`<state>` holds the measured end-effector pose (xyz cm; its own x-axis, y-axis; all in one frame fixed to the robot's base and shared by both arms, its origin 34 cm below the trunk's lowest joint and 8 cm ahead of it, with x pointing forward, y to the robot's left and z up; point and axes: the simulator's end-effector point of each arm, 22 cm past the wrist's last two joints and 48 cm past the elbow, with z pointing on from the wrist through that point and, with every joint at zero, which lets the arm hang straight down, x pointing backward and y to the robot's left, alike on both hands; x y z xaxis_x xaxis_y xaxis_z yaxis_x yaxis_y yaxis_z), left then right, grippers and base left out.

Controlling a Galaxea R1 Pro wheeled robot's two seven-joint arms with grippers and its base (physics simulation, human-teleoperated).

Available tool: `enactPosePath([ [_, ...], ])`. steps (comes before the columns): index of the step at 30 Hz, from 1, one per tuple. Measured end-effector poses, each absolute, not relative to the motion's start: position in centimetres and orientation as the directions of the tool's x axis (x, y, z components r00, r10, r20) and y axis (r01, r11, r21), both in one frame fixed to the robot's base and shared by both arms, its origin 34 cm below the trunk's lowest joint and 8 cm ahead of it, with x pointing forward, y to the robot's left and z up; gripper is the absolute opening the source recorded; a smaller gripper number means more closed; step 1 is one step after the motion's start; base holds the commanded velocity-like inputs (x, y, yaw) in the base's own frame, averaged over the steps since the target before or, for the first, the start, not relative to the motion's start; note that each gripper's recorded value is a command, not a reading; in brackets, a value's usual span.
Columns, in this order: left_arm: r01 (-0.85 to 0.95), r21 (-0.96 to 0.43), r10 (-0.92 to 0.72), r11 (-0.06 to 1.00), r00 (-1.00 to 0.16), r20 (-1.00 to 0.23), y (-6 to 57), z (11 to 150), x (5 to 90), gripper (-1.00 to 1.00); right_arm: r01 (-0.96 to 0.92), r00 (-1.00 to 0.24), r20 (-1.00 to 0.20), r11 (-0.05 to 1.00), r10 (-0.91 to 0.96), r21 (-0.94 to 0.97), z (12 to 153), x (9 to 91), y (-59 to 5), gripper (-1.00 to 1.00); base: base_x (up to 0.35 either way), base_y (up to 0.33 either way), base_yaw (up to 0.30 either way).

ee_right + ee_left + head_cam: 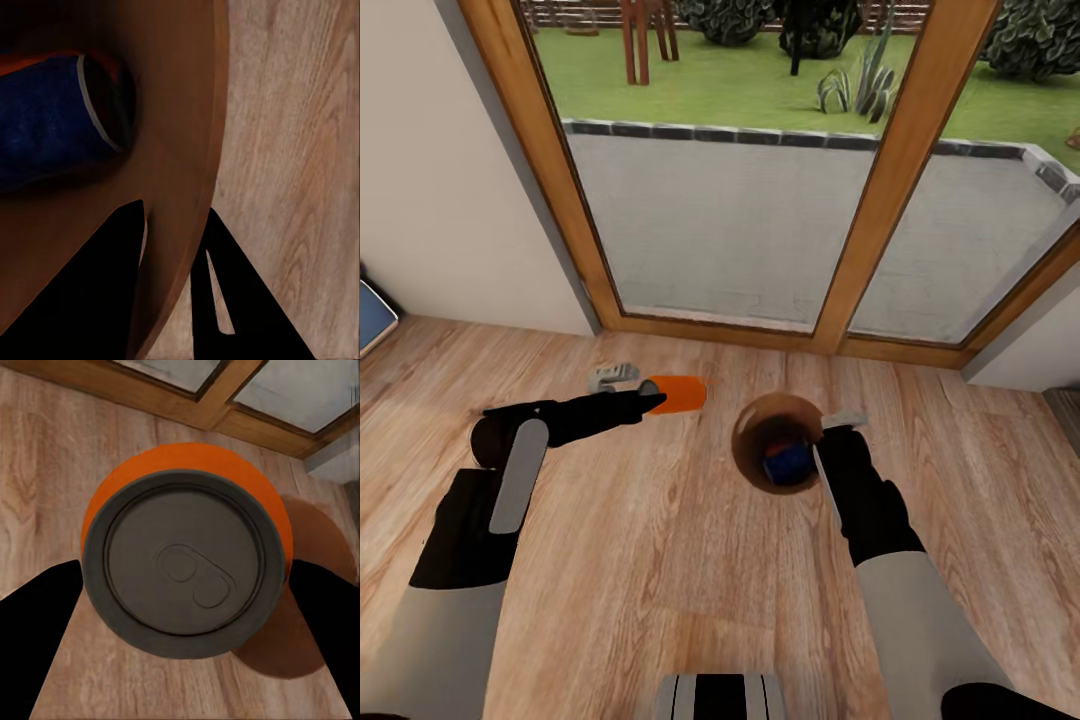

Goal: Put the three can of soda from the living room inside the tash can in the kitchen.

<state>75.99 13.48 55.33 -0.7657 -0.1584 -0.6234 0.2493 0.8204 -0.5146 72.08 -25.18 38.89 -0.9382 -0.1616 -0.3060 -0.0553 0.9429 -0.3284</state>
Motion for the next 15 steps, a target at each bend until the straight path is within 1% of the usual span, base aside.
enactPosePath([
  [7, 0.328, -0.554, -0.112, 0.765, -0.780, -0.616, 7.0, 56.1, 74.5, -1.00, -0.058, -0.938, -0.313, 0.956, -0.151, -0.289, 38.8, 72.1, -23.8, -1.00, 0.000, 0.000, 0.000],
  [15, 0.364, -0.557, -0.078, 0.747, -0.784, -0.616, 4.6, 56.2, 73.6, -1.00, -0.062, -0.937, -0.313, 0.953, -0.158, -0.295, 38.9, 72.1, -23.6, -1.00, 0.000, 0.000, 0.000],
])
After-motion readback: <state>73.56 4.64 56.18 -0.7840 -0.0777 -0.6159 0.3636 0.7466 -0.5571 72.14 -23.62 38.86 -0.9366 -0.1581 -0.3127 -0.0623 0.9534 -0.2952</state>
